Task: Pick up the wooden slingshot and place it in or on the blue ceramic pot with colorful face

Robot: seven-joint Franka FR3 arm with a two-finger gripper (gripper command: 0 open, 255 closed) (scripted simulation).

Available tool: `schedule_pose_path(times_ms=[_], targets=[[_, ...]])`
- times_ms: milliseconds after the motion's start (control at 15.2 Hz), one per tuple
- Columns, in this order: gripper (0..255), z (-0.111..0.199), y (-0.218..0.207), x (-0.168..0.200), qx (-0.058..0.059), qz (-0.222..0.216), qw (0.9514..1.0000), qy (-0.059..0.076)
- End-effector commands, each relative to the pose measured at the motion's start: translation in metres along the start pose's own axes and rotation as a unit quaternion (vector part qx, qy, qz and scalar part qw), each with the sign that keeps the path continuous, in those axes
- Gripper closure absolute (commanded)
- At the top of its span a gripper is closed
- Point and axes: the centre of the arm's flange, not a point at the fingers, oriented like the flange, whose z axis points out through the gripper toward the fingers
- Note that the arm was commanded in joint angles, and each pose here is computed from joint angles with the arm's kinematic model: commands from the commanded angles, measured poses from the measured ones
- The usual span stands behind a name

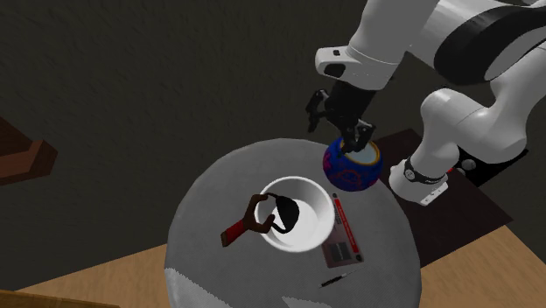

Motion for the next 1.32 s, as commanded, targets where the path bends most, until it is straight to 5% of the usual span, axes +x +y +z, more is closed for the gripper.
schedule_pose_path(times_ms=[0,726,1254], targets=[[0,0.020,0.009,0.010,0.003,-0.020,0.9997,0.014],[0,0.133,0.044,0.080,0.025,-0.125,0.9884,0.083],[0,0.176,0.042,0.089,0.026,-0.128,0.9878,0.085]])
